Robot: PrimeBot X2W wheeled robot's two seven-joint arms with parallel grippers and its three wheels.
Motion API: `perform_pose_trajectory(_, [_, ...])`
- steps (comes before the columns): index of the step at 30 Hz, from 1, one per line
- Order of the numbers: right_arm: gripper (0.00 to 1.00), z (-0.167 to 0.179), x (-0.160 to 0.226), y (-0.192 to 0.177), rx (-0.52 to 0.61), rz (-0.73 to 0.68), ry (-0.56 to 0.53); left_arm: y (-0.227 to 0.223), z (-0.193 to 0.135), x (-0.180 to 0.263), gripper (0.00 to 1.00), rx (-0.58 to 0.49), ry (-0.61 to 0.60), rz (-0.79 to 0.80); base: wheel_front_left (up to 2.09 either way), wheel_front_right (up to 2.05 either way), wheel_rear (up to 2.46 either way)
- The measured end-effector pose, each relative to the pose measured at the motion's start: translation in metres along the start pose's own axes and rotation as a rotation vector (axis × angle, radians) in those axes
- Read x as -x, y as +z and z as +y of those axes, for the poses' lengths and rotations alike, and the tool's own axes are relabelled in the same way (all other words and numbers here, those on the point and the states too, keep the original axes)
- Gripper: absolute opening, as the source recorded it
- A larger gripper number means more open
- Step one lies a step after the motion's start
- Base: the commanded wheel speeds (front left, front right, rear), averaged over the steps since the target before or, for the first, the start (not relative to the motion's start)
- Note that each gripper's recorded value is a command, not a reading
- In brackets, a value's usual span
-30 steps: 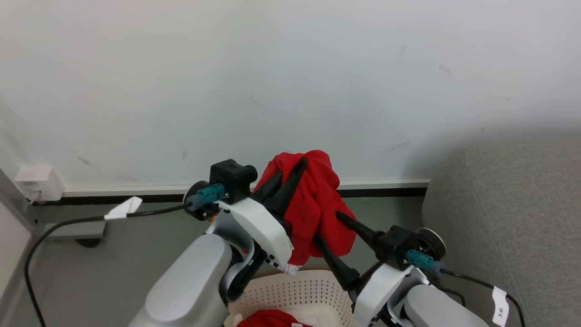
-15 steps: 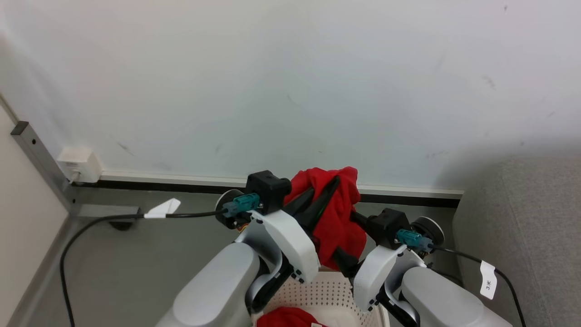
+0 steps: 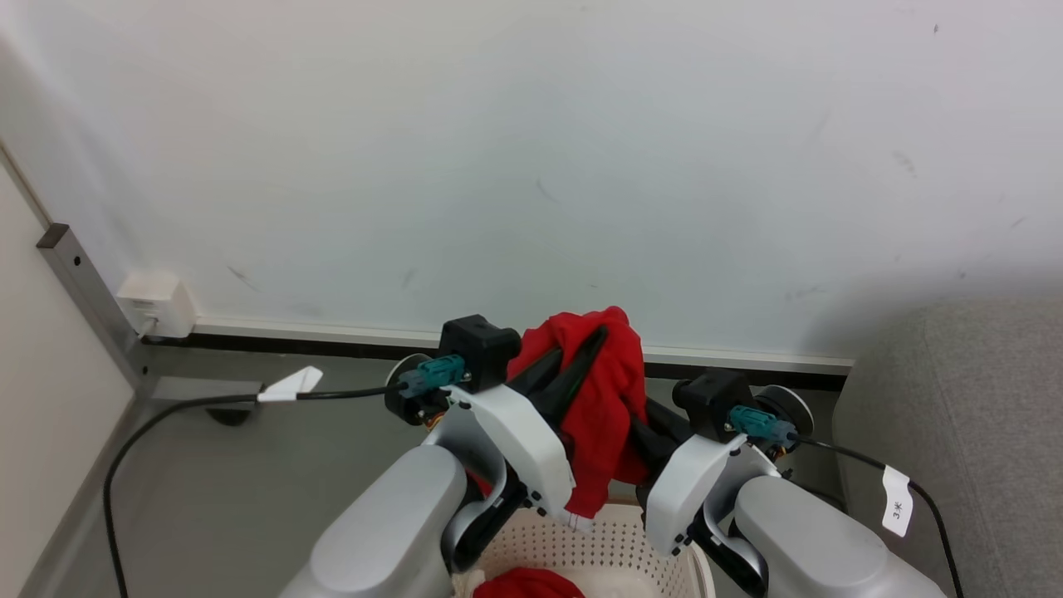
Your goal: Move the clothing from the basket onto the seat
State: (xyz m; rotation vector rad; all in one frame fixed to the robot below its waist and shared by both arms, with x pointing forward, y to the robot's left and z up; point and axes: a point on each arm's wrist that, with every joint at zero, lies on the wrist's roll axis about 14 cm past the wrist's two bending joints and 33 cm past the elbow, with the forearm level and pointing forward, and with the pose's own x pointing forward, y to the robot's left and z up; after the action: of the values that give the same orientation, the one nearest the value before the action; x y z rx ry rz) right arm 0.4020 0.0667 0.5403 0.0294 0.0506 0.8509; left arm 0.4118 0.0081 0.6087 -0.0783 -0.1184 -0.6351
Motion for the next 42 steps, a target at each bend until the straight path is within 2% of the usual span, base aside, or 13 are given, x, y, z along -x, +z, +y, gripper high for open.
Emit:
perform_pose_trajectory(10, [0.00, -0.024, 0.015, 0.017, -0.062, -0.086, -0.089, -0.005, 0.007, -0.002, 0.00, -0.001, 0.017, 0.010, 0.00, 0.00, 0.00])
perform_pose_trajectory(11, [0.00, -0.026, 0.018, 0.016, -0.063, -0.090, -0.096, -0.006, 0.006, -0.003, 0.25, 0.000, 0.013, 0.012, 0.00, 0.00, 0.00])
perform_pose_trajectory(12, [0.00, -0.029, 0.020, 0.016, -0.065, -0.093, -0.105, -0.006, 0.004, -0.004, 0.81, 0.002, 0.010, 0.013, 0.00, 0.00, 0.00])
perform_pose_trajectory(13, [0.00, -0.032, 0.023, 0.016, -0.067, -0.096, -0.115, -0.007, 0.003, -0.004, 1.00, 0.010, 0.006, 0.014, 0.00, 0.00, 0.00])
perform_pose_trajectory(20, [0.00, -0.068, 0.050, 0.024, -0.086, -0.147, -0.229, -0.007, -0.017, -0.011, 1.00, 0.020, -0.056, 0.006, 0.00, 0.00, 0.00])
perform_pose_trajectory(27, [0.00, -0.117, 0.095, 0.034, -0.037, -0.182, -0.382, -0.014, -0.045, -0.022, 1.00, 0.028, -0.139, 0.006, 0.00, 0.00, 0.00])
perform_pose_trajectory(35, [0.00, -0.153, 0.164, 0.037, -0.004, -0.221, -0.554, -0.028, -0.083, -0.040, 1.00, 0.016, -0.266, 0.006, 0.00, 0.00, 0.00])
perform_pose_trajectory(42, [0.00, -0.177, 0.240, 0.042, 0.023, -0.274, -0.741, -0.042, -0.118, -0.057, 1.00, 0.002, -0.377, 0.008, 0.00, 0.00, 0.00])
